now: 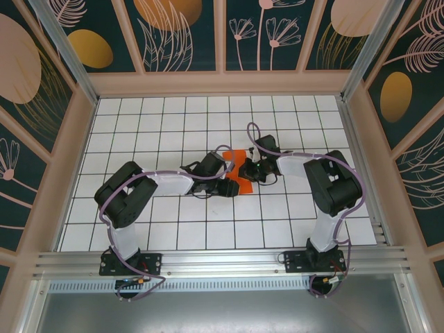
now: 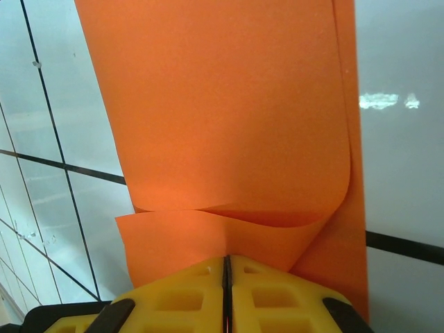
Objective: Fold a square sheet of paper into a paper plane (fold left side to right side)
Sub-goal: Fold the triangle a second time at the center of the table.
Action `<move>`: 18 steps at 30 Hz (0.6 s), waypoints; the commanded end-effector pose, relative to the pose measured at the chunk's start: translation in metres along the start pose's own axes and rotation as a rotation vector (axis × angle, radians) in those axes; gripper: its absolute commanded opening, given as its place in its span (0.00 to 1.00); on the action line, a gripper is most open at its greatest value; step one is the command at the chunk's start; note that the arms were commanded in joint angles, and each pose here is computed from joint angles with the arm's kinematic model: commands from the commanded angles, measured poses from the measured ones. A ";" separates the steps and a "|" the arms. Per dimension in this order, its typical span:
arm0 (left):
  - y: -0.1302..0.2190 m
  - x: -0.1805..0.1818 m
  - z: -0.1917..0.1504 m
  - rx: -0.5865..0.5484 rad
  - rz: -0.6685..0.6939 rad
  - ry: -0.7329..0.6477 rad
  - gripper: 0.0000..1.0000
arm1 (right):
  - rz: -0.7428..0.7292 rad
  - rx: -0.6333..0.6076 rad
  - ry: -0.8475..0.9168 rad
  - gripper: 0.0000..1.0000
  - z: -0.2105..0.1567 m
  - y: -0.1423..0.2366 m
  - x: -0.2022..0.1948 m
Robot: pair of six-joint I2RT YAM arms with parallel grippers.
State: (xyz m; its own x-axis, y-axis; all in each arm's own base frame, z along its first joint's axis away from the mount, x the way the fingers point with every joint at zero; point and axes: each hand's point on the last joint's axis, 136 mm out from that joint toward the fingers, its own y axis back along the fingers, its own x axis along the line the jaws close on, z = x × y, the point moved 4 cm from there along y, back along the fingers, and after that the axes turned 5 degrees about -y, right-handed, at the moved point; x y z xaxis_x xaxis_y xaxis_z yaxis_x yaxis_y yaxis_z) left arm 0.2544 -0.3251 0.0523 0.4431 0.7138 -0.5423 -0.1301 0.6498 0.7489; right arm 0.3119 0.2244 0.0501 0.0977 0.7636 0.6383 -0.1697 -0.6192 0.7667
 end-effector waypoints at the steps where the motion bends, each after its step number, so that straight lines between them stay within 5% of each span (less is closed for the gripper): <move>1: -0.013 0.019 -0.032 0.123 0.090 0.013 0.41 | 0.018 -0.025 0.031 0.11 0.006 0.018 0.015; 8: -0.014 0.022 -0.031 0.127 0.112 0.012 0.41 | 0.054 -0.046 0.023 0.07 0.000 0.037 0.028; 18: -0.015 0.023 -0.031 0.130 0.125 0.014 0.40 | 0.098 0.021 0.008 0.06 -0.013 0.011 0.032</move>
State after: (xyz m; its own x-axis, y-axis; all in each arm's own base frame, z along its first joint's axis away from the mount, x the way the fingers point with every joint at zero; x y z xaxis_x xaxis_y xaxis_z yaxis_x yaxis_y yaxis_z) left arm 0.2555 -0.3262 0.0511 0.4466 0.7325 -0.5138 -0.1367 0.6234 0.7698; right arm 0.3025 0.2341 0.0841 0.0700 0.7170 0.6935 -0.1848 -0.6739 0.7154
